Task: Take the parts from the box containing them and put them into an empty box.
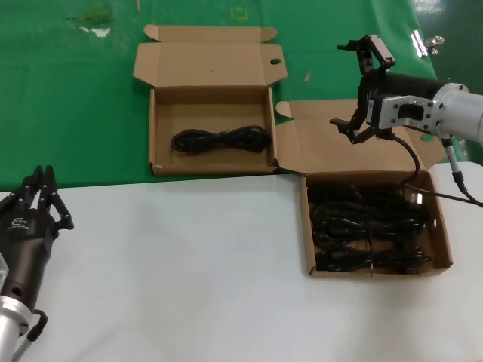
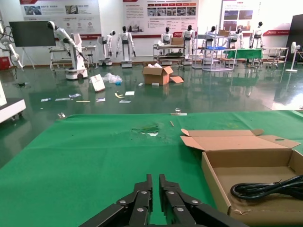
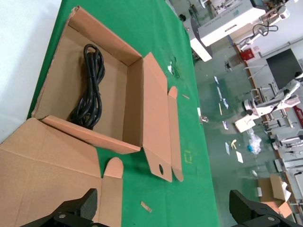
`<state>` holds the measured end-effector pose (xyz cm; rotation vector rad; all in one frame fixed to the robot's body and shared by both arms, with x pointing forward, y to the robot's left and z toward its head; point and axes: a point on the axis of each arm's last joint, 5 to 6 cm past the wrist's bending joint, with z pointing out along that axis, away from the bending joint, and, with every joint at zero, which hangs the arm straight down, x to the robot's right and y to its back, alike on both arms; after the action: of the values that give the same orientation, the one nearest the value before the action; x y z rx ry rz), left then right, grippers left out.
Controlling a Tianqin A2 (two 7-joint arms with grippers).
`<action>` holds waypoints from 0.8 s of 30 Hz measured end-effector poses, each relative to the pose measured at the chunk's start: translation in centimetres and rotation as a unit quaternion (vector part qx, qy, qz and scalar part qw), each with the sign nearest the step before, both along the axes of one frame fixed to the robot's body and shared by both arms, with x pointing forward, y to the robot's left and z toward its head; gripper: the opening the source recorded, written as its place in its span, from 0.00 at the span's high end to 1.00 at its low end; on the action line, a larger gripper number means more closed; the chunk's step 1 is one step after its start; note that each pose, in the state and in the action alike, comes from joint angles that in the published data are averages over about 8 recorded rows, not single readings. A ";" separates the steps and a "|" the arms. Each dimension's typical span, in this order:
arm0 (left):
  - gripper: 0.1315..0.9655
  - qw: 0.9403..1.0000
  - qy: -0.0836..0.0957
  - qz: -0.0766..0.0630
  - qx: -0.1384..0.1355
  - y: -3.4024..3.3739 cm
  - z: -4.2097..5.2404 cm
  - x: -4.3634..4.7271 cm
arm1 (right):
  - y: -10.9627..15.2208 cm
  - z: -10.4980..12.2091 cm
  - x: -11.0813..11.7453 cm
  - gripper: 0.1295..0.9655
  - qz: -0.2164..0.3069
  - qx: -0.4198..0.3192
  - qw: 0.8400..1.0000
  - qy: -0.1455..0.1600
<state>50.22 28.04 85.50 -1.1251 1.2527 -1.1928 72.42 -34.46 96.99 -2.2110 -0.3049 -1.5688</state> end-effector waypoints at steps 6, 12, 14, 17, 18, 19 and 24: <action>0.92 1.000 0.000 0.000 0.000 0.00 0.00 0.00 | 0.5 -0.9 -0.4 0.00 -0.011 0.023 1.000 0.003; 0.83 1.000 0.000 0.000 0.000 0.00 0.00 0.00 | 1.4 -2.4 -1.3 0.00 -0.030 0.062 0.998 0.008; 0.78 1.000 0.000 0.000 0.000 0.00 0.00 0.00 | 1.7 -2.9 -1.6 0.00 -0.037 0.077 0.996 0.010; 0.70 1.000 0.000 0.000 0.000 0.00 0.00 0.00 | 2.1 -3.7 -2.2 0.00 -0.048 0.101 0.994 0.012; 0.68 1.000 0.000 0.000 0.000 0.00 0.00 0.00 | 2.2 -4.0 -2.4 0.00 -0.051 0.109 0.993 0.013; 0.65 1.000 0.000 0.000 0.000 0.00 0.00 0.00 | 2.4 -4.2 -2.6 0.00 -0.055 0.117 0.992 0.014; 0.63 1.000 0.000 0.000 0.000 0.00 0.00 0.00 | 3.1 -5.5 -3.7 0.00 -0.073 0.158 0.985 0.019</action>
<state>50.22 28.04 85.50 -1.1251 1.2527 -1.1929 68.70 -31.41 91.50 -2.0485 0.1151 -1.5256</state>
